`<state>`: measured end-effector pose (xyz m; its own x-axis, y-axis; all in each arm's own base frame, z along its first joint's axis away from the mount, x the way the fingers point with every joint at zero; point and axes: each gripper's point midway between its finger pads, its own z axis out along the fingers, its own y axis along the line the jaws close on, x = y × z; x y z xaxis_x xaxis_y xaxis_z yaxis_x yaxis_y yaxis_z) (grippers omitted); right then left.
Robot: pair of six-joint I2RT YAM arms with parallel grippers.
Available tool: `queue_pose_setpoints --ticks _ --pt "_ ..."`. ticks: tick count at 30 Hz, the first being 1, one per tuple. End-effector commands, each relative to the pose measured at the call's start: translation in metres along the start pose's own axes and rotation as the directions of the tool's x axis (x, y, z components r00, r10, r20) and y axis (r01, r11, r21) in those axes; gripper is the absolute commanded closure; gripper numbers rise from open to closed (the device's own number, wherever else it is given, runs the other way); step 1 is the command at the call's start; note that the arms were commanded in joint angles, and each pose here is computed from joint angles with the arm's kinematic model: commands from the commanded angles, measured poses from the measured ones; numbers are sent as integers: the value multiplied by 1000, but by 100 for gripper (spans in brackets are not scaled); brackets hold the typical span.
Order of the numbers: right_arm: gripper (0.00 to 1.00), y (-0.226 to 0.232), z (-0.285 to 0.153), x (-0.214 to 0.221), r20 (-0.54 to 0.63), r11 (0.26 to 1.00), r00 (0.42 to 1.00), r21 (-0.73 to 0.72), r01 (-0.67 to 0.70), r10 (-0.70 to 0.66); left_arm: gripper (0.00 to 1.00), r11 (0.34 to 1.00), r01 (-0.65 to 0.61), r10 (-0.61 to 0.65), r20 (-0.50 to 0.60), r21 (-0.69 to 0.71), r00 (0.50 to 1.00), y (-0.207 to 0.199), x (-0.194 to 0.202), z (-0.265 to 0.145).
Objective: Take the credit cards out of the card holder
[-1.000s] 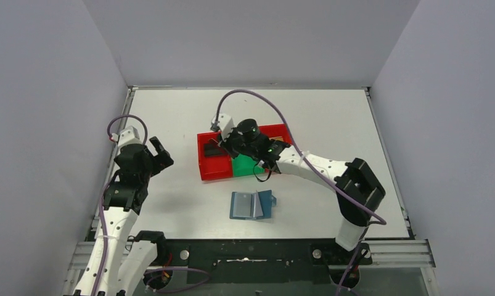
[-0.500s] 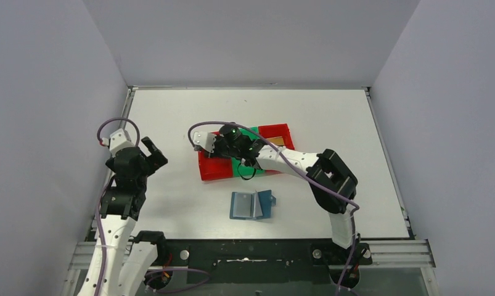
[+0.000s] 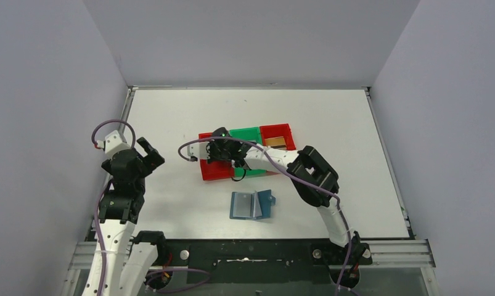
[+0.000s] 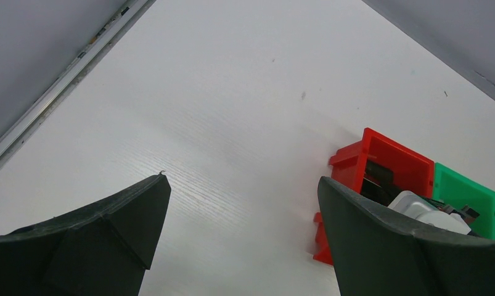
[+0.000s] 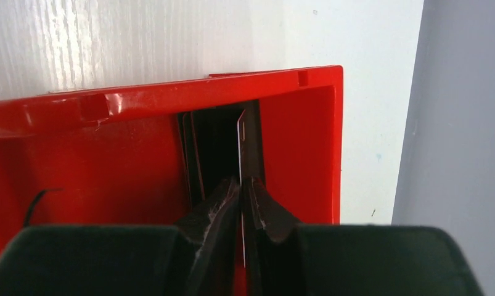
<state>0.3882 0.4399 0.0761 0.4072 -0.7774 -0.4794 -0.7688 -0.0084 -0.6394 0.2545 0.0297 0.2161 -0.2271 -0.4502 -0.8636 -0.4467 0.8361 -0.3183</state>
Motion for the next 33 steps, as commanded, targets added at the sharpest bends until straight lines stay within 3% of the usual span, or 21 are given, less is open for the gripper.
queue_pose_setpoints --ticks 1,2,4,7,15,18,20,22,25,27,33 --pt "89 -31 -4 -16 11 996 999 75 38 -39 8 999 29 -31 54 27 998 -7 -16 1" --pt "87 -29 -4 -17 14 997 999 70 31 -32 8 999 29 -30 52 27 998 -7 -15 1" --pt "71 -26 -5 -18 19 999 1000 50 21 -22 8 999 29 -31 52 29 998 -7 -15 2" --pt "62 -23 -8 -21 33 1000 999 29 -13 12 8 999 28 -30 50 35 998 -8 -15 2" --pt "58 -36 -40 -57 166 988 975 19 -156 151 8 999 24 -26 40 36 999 -9 -13 4" --pt "56 -59 -73 -77 255 953 930 83 -292 263 8 999 21 -22 36 34 999 -8 -12 5" --pt "55 -71 -98 -84 312 882 860 115 -456 404 8 999 21 -22 34 35 999 -9 -12 5" --pt "54 -66 -121 -82 337 768 746 94 -634 575 8 999 21 -22 32 40 999 -9 -11 4" --pt "54 -38 -144 -69 285 492 480 33 -870 829 8 998 19 -21 30 52 999 -12 -11 4" --pt "57 0 -148 -62 193 312 306 -4 -950 932 8 997 19 -21 25 70 999 -15 -10 3" --pt "53 95 -166 -45 90 121 136 153 -981 987 8 996 14 -15 12 88 1000 -18 -7 4"
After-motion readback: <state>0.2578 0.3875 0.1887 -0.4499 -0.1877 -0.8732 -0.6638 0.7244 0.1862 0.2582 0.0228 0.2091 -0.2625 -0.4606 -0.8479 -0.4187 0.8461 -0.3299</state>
